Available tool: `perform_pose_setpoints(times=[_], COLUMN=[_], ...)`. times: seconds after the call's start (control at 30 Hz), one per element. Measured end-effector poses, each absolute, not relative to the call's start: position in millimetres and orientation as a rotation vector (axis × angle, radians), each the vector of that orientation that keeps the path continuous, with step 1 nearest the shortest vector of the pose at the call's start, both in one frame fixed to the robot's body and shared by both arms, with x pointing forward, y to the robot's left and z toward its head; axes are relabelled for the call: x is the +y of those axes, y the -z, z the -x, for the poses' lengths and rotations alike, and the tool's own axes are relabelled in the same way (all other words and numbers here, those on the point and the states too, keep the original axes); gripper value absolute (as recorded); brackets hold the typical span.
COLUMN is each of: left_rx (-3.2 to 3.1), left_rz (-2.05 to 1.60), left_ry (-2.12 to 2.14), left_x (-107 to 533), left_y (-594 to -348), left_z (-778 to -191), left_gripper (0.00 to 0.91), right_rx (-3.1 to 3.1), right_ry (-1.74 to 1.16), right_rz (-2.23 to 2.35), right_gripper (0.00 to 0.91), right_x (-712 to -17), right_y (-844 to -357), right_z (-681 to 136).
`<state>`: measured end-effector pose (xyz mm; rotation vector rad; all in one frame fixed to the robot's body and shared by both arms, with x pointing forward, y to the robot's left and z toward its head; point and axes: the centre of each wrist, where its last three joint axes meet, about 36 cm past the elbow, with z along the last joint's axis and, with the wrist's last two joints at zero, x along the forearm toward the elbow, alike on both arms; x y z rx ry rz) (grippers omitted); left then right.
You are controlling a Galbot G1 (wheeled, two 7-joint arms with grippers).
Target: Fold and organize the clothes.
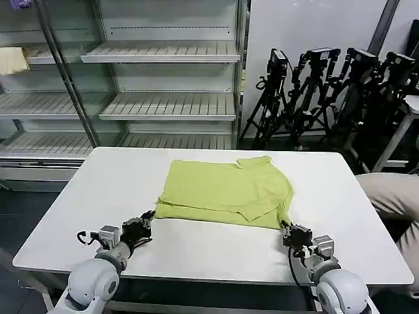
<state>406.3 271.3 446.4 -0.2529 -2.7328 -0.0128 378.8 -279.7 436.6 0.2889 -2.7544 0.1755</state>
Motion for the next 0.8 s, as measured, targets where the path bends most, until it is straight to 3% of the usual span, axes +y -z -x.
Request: perform_pose_setpoints(times=[0.2, 0.23, 0.27, 0.3, 0.33, 0.8], left_rx=[-2.731, -2.727, -2.724, -2.719, -2.713, -2.668], left_rz=[0.264, 0.265, 0.268, 0.271, 0.273, 0.289], left_ry=[-0.030, -0.035, -0.039, -0.041, -0.043, -0.037], left_x=[267, 266, 265, 264, 263, 257], left_y=[-446, -445, -445, -444, -443, -429], left_z=[-411, -412, -413, -414, -415, -418], left_gripper=[0.907, 0.423, 0.423, 0.111, 0.010, 0.010], right_rx=[-2.761, -2.761, -2.761, -2.762, -2.763, -2.765], right_ry=[-0.189, -0.190, -0.191, -0.192, -0.192, -0.196], right_rz=[-0.293, -0.294, -0.294, -0.295, -0.296, -0.305], right_gripper=[0.000, 0.000, 0.000, 0.000, 0.000, 0.000], right_x=[-278, -277, -277, -277, -276, -273], right_y=[-437, -437, -437, -437, -437, -436], right_z=[-377, -377, -377, -376, -376, -375])
